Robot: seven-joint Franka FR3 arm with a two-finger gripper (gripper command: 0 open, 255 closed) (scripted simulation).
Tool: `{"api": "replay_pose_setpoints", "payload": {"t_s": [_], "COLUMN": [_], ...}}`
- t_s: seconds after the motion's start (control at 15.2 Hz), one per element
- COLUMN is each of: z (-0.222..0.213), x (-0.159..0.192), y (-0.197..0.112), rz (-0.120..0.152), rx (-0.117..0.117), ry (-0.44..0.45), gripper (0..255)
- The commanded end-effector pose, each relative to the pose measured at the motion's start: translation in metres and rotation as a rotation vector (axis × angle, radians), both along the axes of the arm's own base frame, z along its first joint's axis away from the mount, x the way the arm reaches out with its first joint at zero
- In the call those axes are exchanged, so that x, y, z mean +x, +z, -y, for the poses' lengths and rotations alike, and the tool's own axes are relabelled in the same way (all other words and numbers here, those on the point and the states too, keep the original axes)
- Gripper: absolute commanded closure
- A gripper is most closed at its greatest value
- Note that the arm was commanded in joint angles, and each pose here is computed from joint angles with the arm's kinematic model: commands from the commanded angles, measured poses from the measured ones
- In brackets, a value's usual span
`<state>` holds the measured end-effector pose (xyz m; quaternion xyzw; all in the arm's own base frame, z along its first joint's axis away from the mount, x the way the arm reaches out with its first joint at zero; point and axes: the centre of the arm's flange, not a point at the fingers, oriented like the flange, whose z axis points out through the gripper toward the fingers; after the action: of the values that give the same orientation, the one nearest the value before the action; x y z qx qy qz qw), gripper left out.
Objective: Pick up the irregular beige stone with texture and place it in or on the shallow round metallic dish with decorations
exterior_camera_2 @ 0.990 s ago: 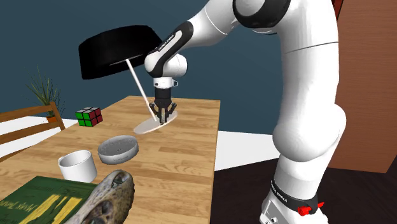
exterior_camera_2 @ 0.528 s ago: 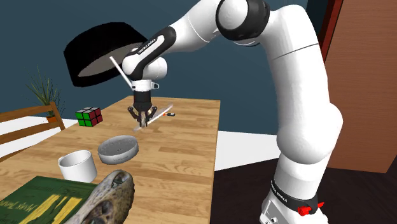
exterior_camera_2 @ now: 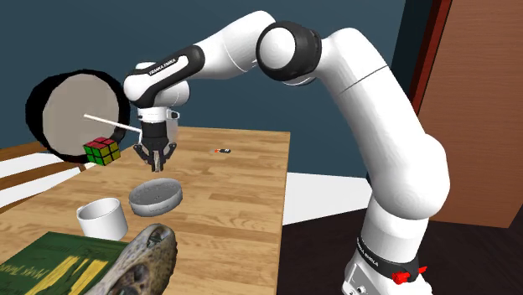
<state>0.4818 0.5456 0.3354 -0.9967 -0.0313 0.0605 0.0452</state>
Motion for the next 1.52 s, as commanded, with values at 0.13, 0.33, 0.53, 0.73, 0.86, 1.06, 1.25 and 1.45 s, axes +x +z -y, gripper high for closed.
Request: {"api": "replay_pose_setpoints", "payload": {"t_s": [0.13, 0.33, 0.53, 0.73, 0.86, 1.06, 1.25, 1.45], "z": [-0.023, -0.023, -0.023, -0.023, -0.023, -0.023, -0.023, -0.023], "x": [-0.003, -0.003, -0.003, -0.003, -0.003, -0.003, -0.003, -0.003], "y": [-0.015, -0.031, -0.047, -0.062, -0.073, -0.077, -0.077, -0.077], "rz": [-0.001, -0.001, -0.001, -0.001, -0.001, -0.001, -0.001, -0.001], "rx": [-0.001, -0.001, -0.001, -0.001, -0.001, -0.001, -0.001, -0.001], "ry": [-0.001, -0.001, -0.001, -0.001, -0.001, -0.001, -0.001, -0.001], "gripper": [255, 255, 255, 255, 255, 255, 255, 0]}}
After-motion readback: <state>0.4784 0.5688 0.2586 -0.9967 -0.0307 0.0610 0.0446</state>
